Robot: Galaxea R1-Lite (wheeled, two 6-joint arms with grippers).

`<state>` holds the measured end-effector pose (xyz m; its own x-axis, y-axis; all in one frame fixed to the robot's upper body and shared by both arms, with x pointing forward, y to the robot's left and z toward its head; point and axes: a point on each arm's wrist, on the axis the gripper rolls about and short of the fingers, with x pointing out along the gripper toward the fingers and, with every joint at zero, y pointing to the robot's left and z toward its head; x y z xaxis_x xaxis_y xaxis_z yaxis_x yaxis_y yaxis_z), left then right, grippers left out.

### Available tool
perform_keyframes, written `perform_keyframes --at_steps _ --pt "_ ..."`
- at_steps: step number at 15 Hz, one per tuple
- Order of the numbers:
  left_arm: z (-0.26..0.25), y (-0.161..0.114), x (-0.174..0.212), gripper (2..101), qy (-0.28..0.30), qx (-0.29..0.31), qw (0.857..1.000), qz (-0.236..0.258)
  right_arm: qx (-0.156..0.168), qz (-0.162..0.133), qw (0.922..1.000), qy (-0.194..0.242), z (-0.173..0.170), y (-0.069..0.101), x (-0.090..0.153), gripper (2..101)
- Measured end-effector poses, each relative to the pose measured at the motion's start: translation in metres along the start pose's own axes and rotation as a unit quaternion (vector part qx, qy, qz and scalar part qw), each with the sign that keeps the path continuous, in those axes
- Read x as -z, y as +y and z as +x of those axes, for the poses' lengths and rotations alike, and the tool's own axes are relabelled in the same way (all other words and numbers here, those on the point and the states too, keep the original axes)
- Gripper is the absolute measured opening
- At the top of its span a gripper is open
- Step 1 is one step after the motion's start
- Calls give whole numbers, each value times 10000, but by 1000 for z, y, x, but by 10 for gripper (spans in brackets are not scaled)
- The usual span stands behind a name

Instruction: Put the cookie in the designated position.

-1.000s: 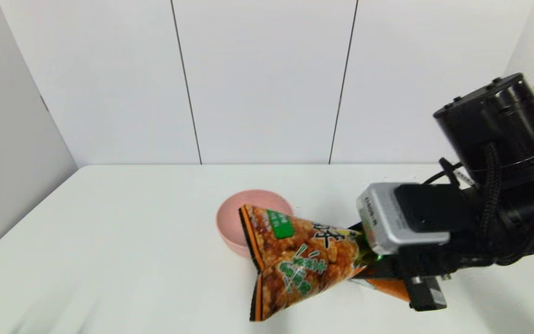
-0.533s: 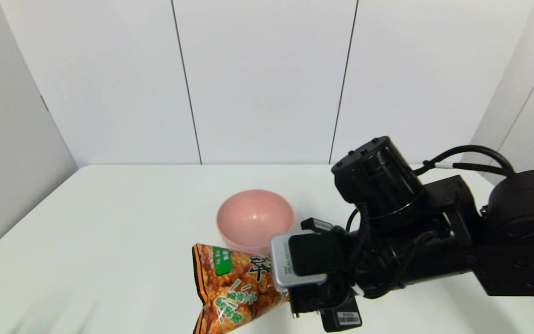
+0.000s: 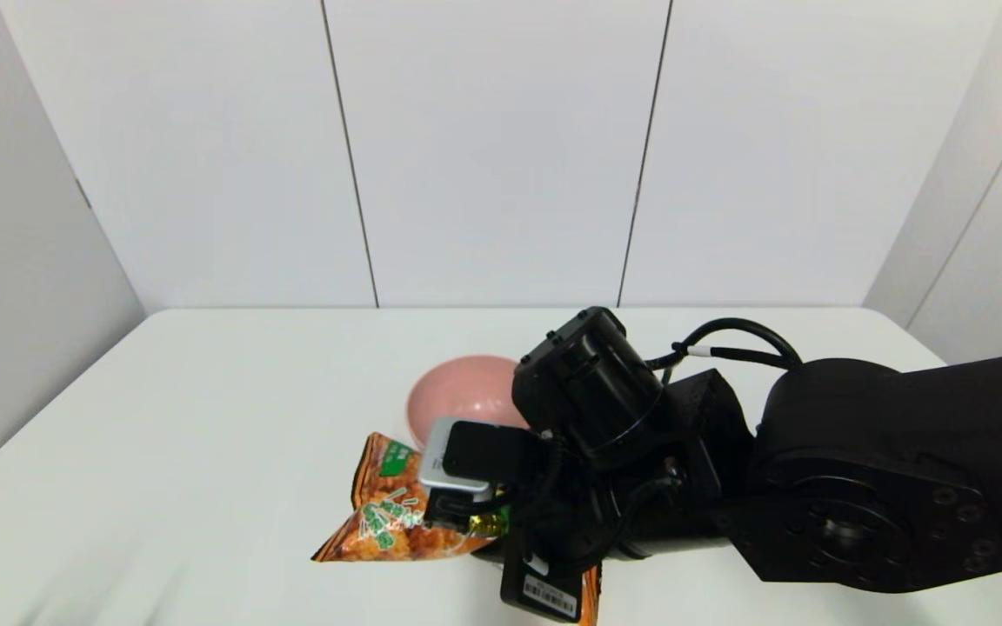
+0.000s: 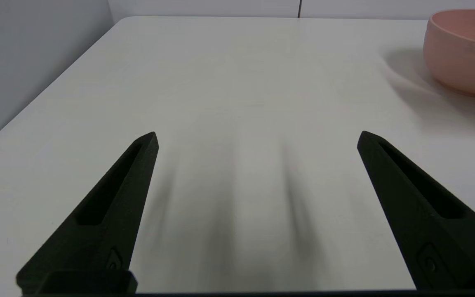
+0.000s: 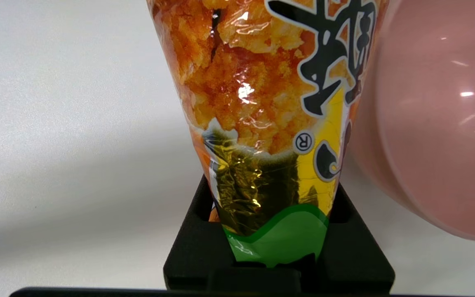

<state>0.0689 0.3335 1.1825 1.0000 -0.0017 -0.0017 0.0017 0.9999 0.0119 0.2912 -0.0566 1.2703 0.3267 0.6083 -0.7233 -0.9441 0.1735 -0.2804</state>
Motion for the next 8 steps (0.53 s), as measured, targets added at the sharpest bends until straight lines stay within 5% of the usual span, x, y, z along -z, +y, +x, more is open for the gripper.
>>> perform_keyframes --at_steps 8 --pt "0 0 0 979 -2 0 10000 2 -31 74 10000 -43 -1 5 -4 710"
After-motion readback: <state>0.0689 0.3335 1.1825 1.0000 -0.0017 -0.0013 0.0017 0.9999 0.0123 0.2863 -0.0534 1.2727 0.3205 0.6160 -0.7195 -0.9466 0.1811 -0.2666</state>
